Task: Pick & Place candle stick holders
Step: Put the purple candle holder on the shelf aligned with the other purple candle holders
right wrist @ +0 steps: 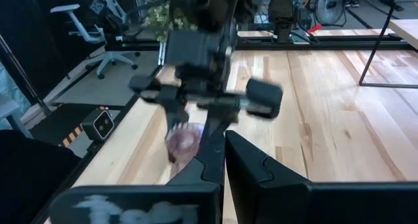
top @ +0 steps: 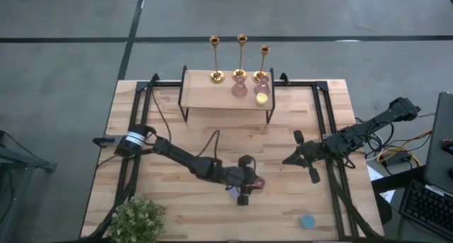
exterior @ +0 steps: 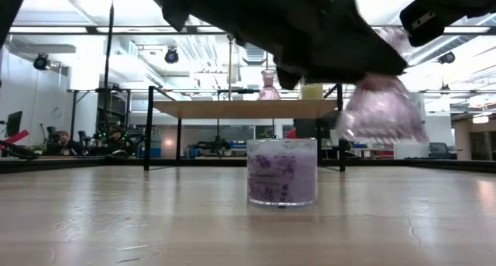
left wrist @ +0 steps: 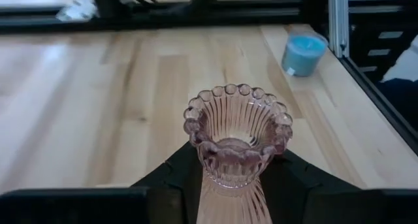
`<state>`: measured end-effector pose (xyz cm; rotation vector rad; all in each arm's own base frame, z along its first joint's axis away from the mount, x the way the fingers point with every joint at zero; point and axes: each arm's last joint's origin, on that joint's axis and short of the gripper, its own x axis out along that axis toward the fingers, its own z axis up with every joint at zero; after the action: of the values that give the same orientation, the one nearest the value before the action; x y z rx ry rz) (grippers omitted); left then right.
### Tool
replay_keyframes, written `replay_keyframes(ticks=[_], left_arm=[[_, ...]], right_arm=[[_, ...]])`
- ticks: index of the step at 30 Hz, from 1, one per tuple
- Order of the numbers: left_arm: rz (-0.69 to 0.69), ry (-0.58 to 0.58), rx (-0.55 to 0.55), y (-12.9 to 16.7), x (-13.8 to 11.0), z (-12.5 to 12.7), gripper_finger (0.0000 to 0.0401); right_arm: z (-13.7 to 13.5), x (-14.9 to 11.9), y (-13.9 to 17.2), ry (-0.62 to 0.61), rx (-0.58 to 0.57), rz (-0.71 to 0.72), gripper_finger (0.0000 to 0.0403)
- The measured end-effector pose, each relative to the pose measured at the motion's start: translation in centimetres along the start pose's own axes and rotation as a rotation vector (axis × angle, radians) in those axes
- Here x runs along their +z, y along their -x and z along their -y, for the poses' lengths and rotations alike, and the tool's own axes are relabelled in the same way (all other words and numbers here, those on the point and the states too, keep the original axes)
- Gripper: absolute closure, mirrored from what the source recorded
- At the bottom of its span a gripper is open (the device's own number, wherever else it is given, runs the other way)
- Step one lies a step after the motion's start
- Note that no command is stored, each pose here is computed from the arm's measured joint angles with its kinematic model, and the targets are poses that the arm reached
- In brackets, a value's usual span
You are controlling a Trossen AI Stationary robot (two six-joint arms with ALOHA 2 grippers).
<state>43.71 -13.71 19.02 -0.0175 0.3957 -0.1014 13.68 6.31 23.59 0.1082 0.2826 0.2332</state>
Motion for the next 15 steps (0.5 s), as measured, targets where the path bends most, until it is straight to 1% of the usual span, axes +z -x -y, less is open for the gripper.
replay_keyframes(ticks=[2, 5, 8, 11, 13, 15], left_arm=[[0.009, -0.009, 0.031, 1.2, 0.3, -0.3, 0.027], [0.035, -0.011, 0.116, 3.5, 0.8, -0.9, 0.027], [0.061, -0.01, 0.234, 6.0, 1.1, -1.8, 0.0271], [0.091, -0.001, 0.378, 8.6, 1.3, -3.0, 0.027], [0.12, 0.015, 0.475, 10.4, 1.5, -3.9, 0.027], [0.161, 0.065, 0.58, 12.0, 2.0, -5.2, 0.0269]], right_arm=[[0.0, 0.0, 0.0, 0.001, 0.0, -0.001, 0.0394], [0.0, 0.0, 0.0, 0.0, 0.0, 0.0, 0.0394], [0.0, 0.0, 0.0, 0.0, 0.0, 0.001, 0.0394], [0.0, 0.0, 0.0, 0.001, 0.0, -0.002, 0.0394], [0.0, 0.0, 0.0, 0.0, 0.0, -0.001, 0.0394], [0.0, 0.0, 0.0, 0.0, 0.0, -0.001, 0.0394]])
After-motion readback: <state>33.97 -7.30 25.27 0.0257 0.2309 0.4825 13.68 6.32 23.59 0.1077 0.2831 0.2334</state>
